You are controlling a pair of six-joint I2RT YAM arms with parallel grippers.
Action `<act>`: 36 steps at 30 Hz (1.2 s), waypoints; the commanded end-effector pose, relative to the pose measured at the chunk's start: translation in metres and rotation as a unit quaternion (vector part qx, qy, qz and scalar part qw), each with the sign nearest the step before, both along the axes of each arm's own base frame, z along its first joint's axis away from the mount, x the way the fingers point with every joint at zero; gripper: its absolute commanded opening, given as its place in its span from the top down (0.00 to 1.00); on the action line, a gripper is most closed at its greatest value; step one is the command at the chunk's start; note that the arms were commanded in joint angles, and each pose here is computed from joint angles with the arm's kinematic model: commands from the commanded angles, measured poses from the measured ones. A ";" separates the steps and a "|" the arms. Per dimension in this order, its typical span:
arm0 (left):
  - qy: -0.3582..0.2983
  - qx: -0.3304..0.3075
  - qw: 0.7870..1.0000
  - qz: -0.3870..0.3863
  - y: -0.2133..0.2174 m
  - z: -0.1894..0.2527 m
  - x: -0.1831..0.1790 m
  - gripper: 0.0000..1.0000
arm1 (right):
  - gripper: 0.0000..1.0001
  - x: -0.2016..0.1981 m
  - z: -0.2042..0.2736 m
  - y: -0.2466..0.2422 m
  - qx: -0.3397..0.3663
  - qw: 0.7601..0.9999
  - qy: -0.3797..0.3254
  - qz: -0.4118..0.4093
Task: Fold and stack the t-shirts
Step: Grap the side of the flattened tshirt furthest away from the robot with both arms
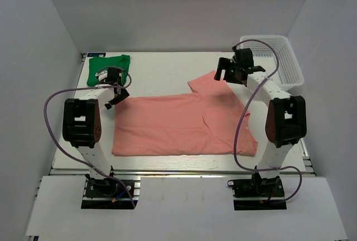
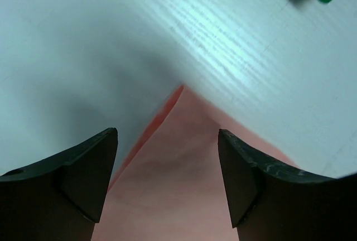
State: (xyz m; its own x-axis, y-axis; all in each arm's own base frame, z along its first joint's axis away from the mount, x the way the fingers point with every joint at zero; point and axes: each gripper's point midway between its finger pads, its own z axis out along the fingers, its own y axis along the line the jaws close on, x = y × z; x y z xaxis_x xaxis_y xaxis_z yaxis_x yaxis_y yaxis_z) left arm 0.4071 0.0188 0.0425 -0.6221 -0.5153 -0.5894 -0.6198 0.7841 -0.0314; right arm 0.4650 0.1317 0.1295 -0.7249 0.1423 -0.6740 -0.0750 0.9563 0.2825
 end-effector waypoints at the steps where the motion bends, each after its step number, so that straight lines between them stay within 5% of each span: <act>1: -0.059 -0.006 0.998 -0.009 -0.001 0.015 0.037 0.18 | 0.10 0.029 0.019 -0.002 -0.016 0.999 -0.043 0.007; 6: -0.060 -0.019 0.998 -0.021 -0.003 -0.001 0.042 0.32 | 0.10 0.052 0.007 0.002 -0.023 0.998 -0.048 0.013; 14: -0.037 -0.036 0.998 -0.027 -0.006 -0.022 0.039 1.00 | 0.10 0.092 -0.026 0.012 -0.027 0.999 -0.026 0.028; 24: -0.049 -0.048 0.996 -0.052 -0.014 -0.020 0.032 1.00 | 0.10 0.158 -0.067 0.016 -0.046 0.997 -0.051 0.024; 30: -0.056 -0.056 0.995 -0.063 -0.018 -0.019 0.028 1.00 | 0.10 0.162 -0.099 0.026 -0.059 0.996 -0.040 0.044; 34: -0.051 -0.056 0.995 -0.063 -0.017 -0.021 0.026 1.00 | 0.32 0.152 -0.113 0.034 -0.054 0.996 -0.018 0.064; 36: -0.046 -0.056 0.995 -0.062 -0.017 -0.025 0.025 1.00 | 0.33 0.146 -0.112 0.038 -0.065 0.995 -0.013 0.075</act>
State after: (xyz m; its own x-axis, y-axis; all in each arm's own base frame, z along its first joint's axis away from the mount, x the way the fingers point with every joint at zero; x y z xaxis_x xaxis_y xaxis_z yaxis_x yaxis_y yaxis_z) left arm 0.4427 0.0062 0.0190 -0.6028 -0.5056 -0.6173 -0.5248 0.8340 -0.1707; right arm 0.6225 0.1587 0.0290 -0.6829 -0.0023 -0.7305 -0.1802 0.9696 0.1654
